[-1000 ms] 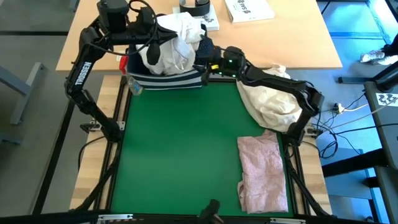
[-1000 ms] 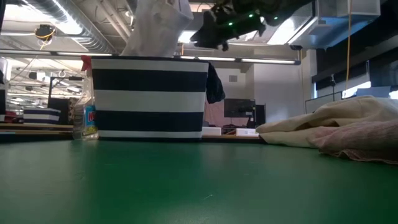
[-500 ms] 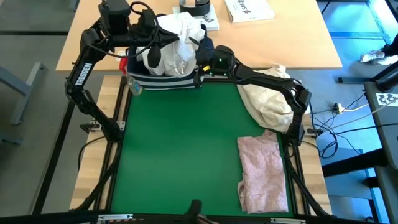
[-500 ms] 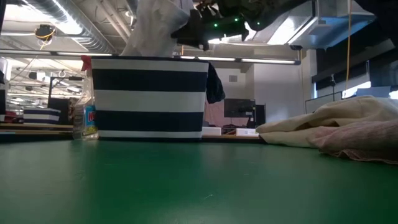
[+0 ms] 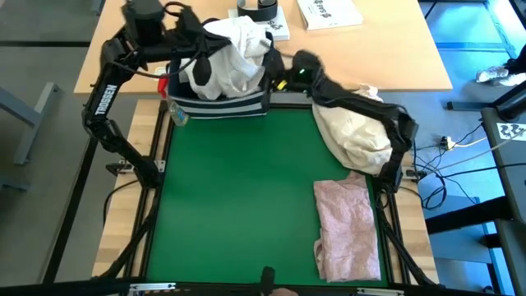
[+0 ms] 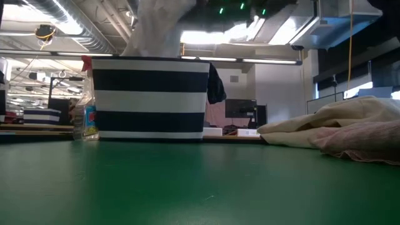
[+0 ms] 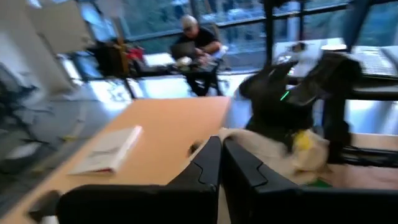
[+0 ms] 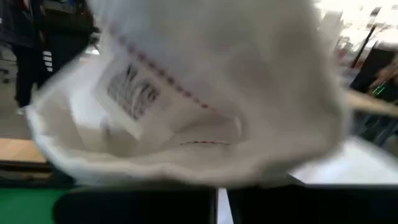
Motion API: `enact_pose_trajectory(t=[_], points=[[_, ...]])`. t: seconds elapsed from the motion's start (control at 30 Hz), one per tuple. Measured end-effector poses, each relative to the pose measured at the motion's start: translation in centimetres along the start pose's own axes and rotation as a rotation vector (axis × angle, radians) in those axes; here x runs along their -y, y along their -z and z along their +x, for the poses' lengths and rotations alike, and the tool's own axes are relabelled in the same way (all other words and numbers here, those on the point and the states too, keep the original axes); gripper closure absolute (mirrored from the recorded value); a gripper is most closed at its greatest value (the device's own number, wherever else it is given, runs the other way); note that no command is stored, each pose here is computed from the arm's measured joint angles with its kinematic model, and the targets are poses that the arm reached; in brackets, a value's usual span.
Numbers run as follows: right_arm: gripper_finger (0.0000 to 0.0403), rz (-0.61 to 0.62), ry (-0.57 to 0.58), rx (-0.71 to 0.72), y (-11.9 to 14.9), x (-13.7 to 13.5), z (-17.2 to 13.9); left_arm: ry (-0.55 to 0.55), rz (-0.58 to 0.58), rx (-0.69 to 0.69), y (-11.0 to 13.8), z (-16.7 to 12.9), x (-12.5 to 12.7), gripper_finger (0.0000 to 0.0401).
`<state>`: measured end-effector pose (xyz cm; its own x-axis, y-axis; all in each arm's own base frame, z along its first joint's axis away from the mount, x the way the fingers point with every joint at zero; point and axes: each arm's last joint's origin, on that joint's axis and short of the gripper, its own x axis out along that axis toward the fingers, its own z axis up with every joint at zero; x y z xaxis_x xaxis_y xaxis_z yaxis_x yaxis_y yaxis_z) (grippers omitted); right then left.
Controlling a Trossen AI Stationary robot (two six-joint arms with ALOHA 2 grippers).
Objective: Fold laundry
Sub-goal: Remove the white polo shirt from the blue laundry bin
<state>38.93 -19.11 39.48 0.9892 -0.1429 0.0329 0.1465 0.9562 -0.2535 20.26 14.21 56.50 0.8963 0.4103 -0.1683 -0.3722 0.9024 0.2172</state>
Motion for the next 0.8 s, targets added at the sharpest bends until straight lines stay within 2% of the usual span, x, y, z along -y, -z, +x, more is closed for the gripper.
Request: enact_pose_trajectory(t=[0.13, 0.23, 0.4, 0.57, 0.67, 0.8], points=[[0.0396, -0.098, 0.02, -0.009, -5.3, 0.8, -1.8, -0.095, 0.06, 0.04, -0.8, -2.0, 0.0, 0.0397], [0.0397, -0.093, 0.036, -0.052, -8.8, 1.2, -3.2, -0.149, 0.09, 0.056, -1.2, -3.2, 0.0, 0.0397], [0.0398, -0.125, 0.05, -0.026, -14.5, 1.4, -6.6, -0.182, 0.126, 0.105, -1.8, -4.7, 0.1, 0.0397], [0.04, -0.129, 0.071, 0.099, -18.0, 0.7, -10.0, -0.213, 0.181, 0.189, -2.7, -5.6, 0.0, 0.0397], [0.04, -0.109, 0.045, 0.147, -19.6, 0.3, -12.1, -0.215, 0.193, 0.262, -3.4, -6.0, 0.0, 0.0397], [0.04, -0.041, -0.042, 0.204, -21.1, -0.5, -14.0, -0.135, 0.205, 0.376, -4.2, -6.3, 0.2, 0.0397]])
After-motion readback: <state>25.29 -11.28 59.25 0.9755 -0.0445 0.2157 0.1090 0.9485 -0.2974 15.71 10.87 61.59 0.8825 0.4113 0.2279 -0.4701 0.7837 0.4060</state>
